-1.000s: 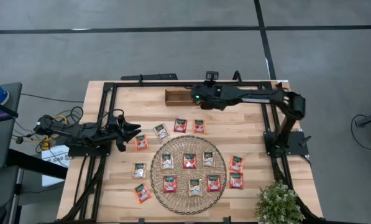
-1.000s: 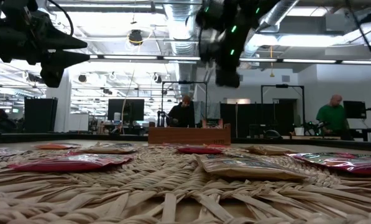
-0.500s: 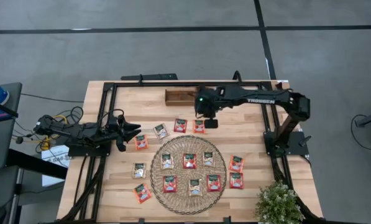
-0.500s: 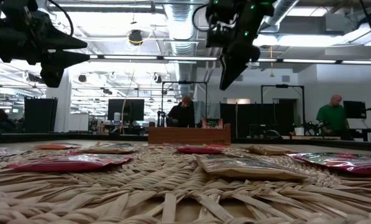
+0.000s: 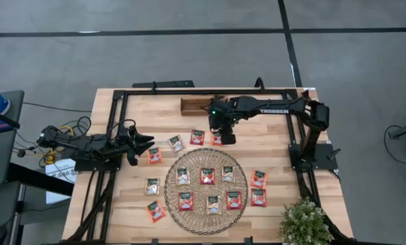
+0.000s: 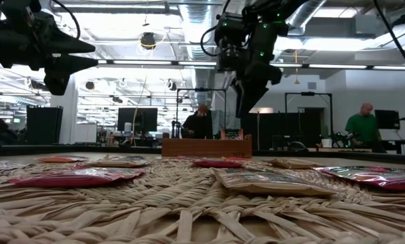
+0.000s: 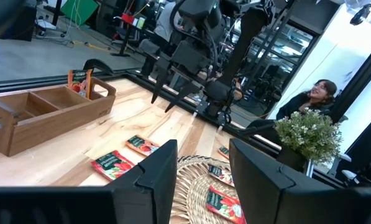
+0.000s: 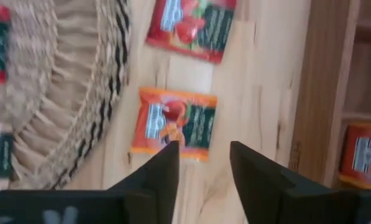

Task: Pick & Place Tea
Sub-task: Put the orange tea bag into the right section of the wooden organizer

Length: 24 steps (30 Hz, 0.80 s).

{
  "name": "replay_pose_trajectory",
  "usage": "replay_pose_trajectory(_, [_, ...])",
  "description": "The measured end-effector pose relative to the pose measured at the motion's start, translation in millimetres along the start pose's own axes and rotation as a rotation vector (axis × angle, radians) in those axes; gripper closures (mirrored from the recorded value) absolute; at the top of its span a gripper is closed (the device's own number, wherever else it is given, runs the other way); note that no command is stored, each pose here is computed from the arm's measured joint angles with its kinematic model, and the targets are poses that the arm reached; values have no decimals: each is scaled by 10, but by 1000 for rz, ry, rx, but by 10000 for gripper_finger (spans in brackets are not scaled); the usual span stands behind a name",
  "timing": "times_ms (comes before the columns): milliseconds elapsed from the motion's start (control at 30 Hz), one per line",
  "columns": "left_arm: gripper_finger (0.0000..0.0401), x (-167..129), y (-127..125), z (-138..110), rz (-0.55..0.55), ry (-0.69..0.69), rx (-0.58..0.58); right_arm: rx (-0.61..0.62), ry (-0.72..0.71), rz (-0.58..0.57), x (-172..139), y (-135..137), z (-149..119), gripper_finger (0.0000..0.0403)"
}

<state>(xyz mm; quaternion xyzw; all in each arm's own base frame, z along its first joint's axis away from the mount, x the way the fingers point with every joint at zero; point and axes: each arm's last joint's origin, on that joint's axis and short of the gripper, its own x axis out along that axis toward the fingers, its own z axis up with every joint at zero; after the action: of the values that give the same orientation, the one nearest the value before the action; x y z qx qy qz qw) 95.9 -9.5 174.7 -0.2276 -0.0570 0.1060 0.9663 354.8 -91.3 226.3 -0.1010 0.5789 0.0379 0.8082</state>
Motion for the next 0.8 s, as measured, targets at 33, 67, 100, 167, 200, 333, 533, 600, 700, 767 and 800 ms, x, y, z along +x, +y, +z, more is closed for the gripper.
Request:
replay_pose_trajectory(33, [263, 0, 0, 0, 0, 0, 0, -2, -3, 4, 0, -5, -2, 249])
replay_pose_trajectory(67, [263, 0, 0, 0, 0, 0, -1, -1, -5, 9, 0, -8, -4, 241])
replay_pose_trajectory(100, [263, 0, 0, 0, 0, 0, -2, -1, -11, 17, 0, -7, -1, 235])
replay_pose_trajectory(167, [263, 0, 0, 0, 0, 0, -1, -1, -19, 19, 0, -9, 5, 227])
replay_pose_trajectory(200, [263, 0, 0, 0, 0, 0, -1, -1, -22, 17, 7, -9, 3, 226])
replay_pose_trajectory(333, [263, 0, 0, 0, 0, 0, -2, 6, -41, 10, 75, -23, -25, 229])
replay_pose_trajectory(533, [263, 0, 0, 0, 0, 0, -2, 16, -31, 20, 144, -12, -82, 229])
replay_pose_trajectory(600, [263, 0, 0, 0, 0, 0, -2, 21, -41, 22, 142, -29, -81, 225])
replay_pose_trajectory(700, [263, 0, 0, 0, 0, 0, -3, 57, -59, 43, 149, -66, -90, 218])
replay_pose_trajectory(767, [263, 0, 0, 0, 0, 0, -3, 73, -56, 47, 239, -99, -82, 215])
replay_pose_trajectory(800, [263, 0, 0, 0, 0, 0, -3, 83, -33, 57, 276, -109, -114, 214])
